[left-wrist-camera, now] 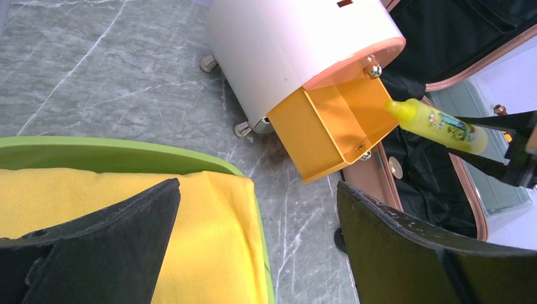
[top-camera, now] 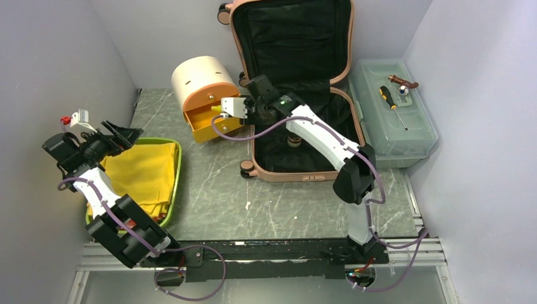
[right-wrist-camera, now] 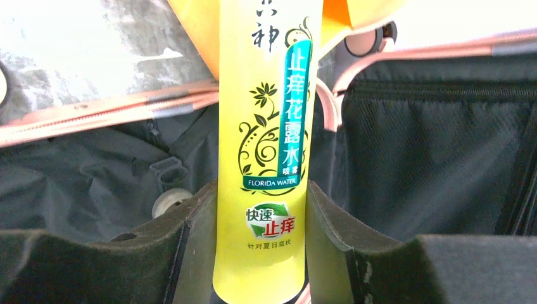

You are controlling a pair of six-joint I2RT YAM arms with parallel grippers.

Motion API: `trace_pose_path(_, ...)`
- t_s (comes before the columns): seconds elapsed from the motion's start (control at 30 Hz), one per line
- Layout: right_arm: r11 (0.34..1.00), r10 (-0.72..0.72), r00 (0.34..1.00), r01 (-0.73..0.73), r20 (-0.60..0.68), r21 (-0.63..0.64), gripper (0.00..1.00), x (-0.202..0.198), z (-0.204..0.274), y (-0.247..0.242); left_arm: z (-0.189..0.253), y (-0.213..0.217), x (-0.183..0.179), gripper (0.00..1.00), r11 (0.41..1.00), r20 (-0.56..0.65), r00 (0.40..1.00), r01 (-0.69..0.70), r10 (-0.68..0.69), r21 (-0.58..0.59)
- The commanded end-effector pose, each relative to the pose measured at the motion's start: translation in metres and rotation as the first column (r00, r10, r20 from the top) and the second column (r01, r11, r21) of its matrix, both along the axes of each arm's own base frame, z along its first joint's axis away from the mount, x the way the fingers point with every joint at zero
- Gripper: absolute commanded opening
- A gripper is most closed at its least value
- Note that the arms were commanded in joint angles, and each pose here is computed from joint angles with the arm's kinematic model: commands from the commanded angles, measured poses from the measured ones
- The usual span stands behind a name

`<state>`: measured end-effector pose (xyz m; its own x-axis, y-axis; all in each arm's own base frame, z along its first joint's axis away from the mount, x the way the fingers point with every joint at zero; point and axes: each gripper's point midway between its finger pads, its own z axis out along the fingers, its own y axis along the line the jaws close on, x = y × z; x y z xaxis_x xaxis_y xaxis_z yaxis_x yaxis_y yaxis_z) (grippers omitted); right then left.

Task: Open, take out, and arrange the luggage
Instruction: Place the makeup in the drawer.

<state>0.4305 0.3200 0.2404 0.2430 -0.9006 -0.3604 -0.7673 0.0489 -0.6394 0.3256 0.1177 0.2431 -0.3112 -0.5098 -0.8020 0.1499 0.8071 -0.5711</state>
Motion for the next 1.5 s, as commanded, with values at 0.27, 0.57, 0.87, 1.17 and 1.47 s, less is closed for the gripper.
trace_pose_path(0.27, 0.996, 0.084, 0.933, -0.084, 0.351, -0.015, 0.00, 0.026, 0.041, 0.066, 0.006, -0.002, -0.002, 0.99, 1.000, 0.030, 0.999, 0.015, -0.015, 0.011)
trace_pose_path(0.57, 0.990, 0.143, 0.885, -0.128, 0.444, -0.063, 0.00, 0.033, 0.035, 0.094, 0.006, 0.000, -0.003, 0.99, 1.000, 0.030, 0.999, 0.011, -0.011, 0.011)
trace_pose_path(0.87, 0.989, 0.148, 0.863, -0.130, 0.483, -0.072, 0.10, 0.039, 0.029, 0.103, 0.006, 0.001, -0.001, 0.99, 1.000, 0.041, 0.999, 0.014, -0.015, 0.017)
trace_pose_path(1.17, 0.990, 0.141, 0.873, -0.132, 0.468, -0.052, 0.71, 0.034, 0.035, 0.102, 0.006, 0.001, -0.002, 0.99, 1.000, 0.041, 0.999, 0.013, -0.013, 0.016)
trace_pose_path(1.47, 0.996, 0.065, 0.874, -0.084, 0.482, 0.018, 0.88, 0.032, 0.076, 0.091, 0.007, 0.001, -0.002, 0.99, 1.000, 0.043, 0.999, 0.013, -0.013, 0.016)
